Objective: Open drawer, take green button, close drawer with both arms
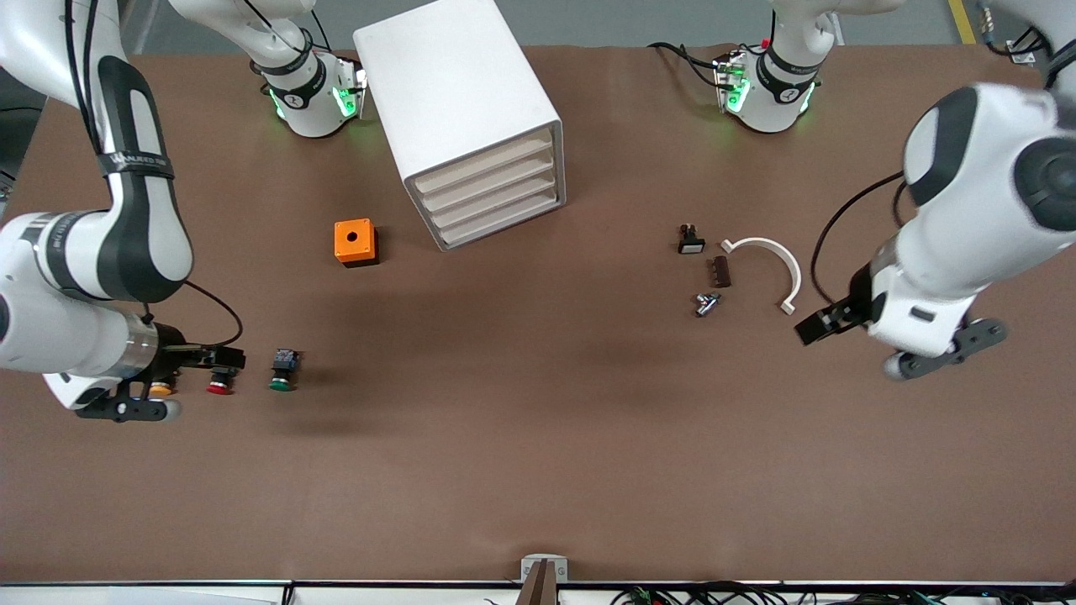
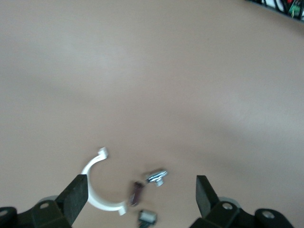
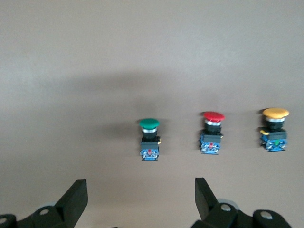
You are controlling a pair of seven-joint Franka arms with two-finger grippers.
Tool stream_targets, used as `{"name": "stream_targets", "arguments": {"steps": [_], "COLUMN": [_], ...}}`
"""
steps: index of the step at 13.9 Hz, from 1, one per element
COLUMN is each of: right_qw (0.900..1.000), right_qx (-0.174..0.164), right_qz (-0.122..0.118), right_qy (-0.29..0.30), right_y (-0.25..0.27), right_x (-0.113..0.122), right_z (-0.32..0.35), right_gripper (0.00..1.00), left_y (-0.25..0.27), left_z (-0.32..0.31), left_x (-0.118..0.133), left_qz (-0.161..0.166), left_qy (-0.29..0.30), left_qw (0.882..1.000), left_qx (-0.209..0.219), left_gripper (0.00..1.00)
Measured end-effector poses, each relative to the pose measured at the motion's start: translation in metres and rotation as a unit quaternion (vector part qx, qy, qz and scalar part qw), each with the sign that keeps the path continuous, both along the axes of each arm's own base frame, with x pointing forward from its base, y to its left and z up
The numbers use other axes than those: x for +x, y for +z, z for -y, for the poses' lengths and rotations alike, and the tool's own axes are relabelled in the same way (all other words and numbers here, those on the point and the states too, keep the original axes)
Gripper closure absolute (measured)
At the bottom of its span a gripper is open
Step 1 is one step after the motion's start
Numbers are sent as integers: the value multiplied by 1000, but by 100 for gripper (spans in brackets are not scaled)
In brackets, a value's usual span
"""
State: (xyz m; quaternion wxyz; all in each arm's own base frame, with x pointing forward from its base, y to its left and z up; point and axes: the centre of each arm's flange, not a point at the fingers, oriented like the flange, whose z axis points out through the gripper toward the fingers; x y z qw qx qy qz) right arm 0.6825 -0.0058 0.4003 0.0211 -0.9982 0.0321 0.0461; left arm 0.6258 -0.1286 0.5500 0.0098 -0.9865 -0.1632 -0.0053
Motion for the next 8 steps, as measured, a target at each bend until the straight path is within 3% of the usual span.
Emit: {"name": "stream_targets", "arguments": {"steps": [5, 8], "right_qw": [1000, 1000], "right_qx": [-1, 0], "right_qz": [16, 6], "right_qy": [-20, -28], "right_y": [15, 26], "right_x": [5, 3], "right_z": [29, 40], "right_gripper": [0, 0], "left_y": [67, 89], "left_z": [-37, -60], "left_x": [-48, -86], "left_qz": [4, -8], "left_qy": [-74, -123], "left_qw": [997, 992], "left_qx": [12, 21], "left_gripper": [0, 0]}}
